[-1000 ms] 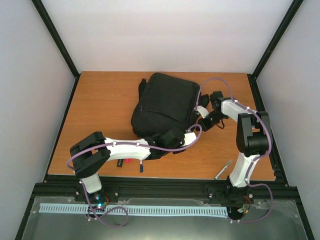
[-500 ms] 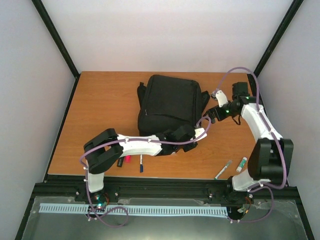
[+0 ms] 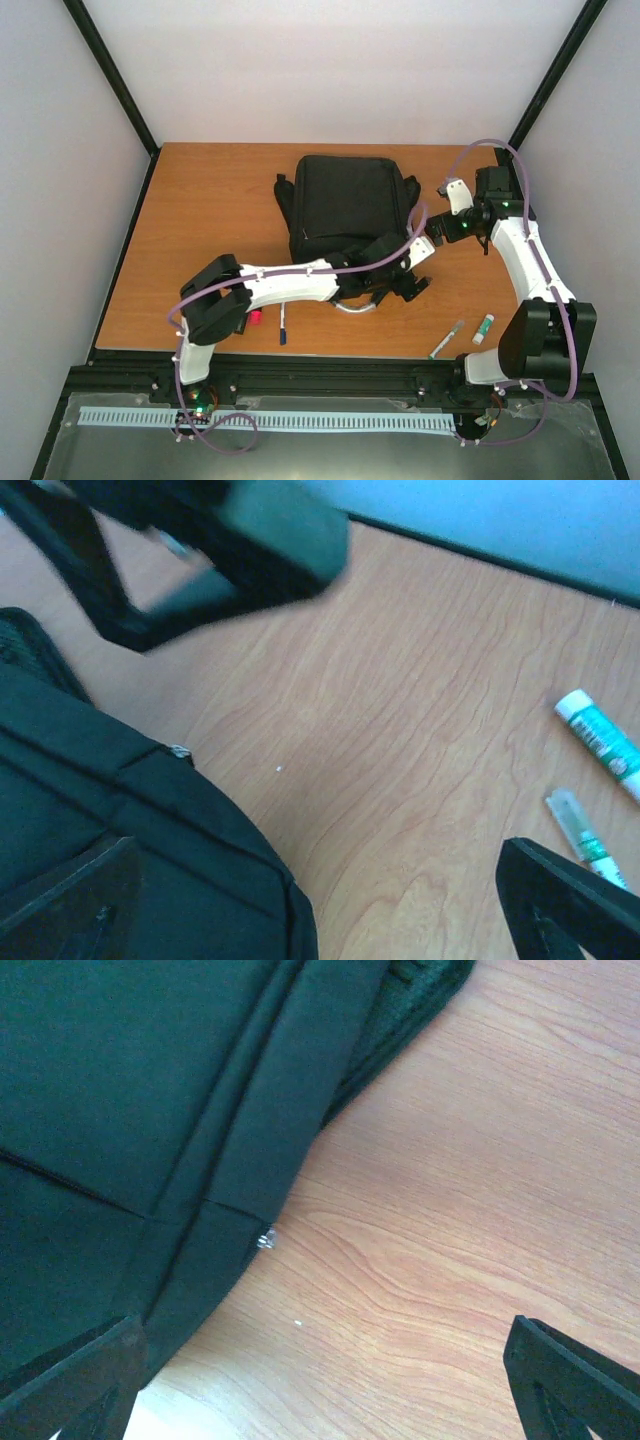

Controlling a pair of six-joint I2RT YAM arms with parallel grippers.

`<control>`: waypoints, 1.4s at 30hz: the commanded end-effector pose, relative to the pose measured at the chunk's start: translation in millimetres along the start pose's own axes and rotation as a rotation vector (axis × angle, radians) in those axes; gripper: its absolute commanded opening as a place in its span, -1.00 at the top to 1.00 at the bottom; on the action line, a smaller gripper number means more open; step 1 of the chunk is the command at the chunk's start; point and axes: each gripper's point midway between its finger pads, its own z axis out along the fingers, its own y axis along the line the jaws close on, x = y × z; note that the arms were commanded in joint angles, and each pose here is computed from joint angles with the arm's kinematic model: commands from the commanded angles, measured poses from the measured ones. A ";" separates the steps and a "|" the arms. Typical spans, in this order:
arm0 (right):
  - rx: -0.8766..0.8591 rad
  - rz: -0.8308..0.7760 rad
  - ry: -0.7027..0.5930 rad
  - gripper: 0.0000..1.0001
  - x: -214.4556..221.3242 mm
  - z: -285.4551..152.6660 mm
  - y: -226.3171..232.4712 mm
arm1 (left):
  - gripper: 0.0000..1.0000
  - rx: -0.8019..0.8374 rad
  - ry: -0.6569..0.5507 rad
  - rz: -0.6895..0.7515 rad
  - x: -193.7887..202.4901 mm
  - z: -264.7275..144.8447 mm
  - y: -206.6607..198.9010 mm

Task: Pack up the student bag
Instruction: Zip the student bag at the center of the board, then adjust the student bag at the center of the board.

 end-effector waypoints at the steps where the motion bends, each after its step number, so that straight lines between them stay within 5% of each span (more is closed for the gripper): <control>1: -0.099 -0.007 -0.050 -1.00 -7.7 -10.3 17.8 | -0.99 -0.083 -0.081 -0.171 -43.8 -49.4 29.1; 10: -0.211 -0.039 -0.239 -1.00 -49.2 -50.2 42.3 | -0.99 -0.304 -0.060 -0.388 -21.4 -127.6 131.9; 18: -0.167 -0.098 -0.240 -1.00 -46.1 -61.8 46.1 | -1.00 -0.548 -0.149 -0.690 25.8 -210.9 234.3; 21: -0.112 -0.138 -0.225 -1.00 -45.2 -64.3 39.5 | -1.00 -0.838 -0.053 -0.843 61.2 -243.3 279.9; 24: -0.107 -0.124 -0.253 -1.00 -44.6 -58.3 38.8 | -1.00 -0.946 0.078 -0.859 97.9 -242.7 296.7; 28: -0.221 -0.057 -0.191 -1.00 -33.4 -35.9 50.3 | -0.99 -0.875 0.002 -1.046 122.5 -227.0 310.3; 33: -0.319 -0.043 -0.083 -0.83 -9.1 -6.0 59.5 | -0.99 -0.684 0.054 -1.078 131.2 -181.0 310.1; 38: -0.319 -0.026 -0.001 -0.50 15.4 18.7 57.5 | -0.62 -0.513 0.078 -1.082 131.0 -142.1 299.3; 42: -0.339 0.008 0.044 -0.43 26.3 37.4 56.8 | -0.44 -0.428 0.076 -1.108 132.6 -123.9 292.1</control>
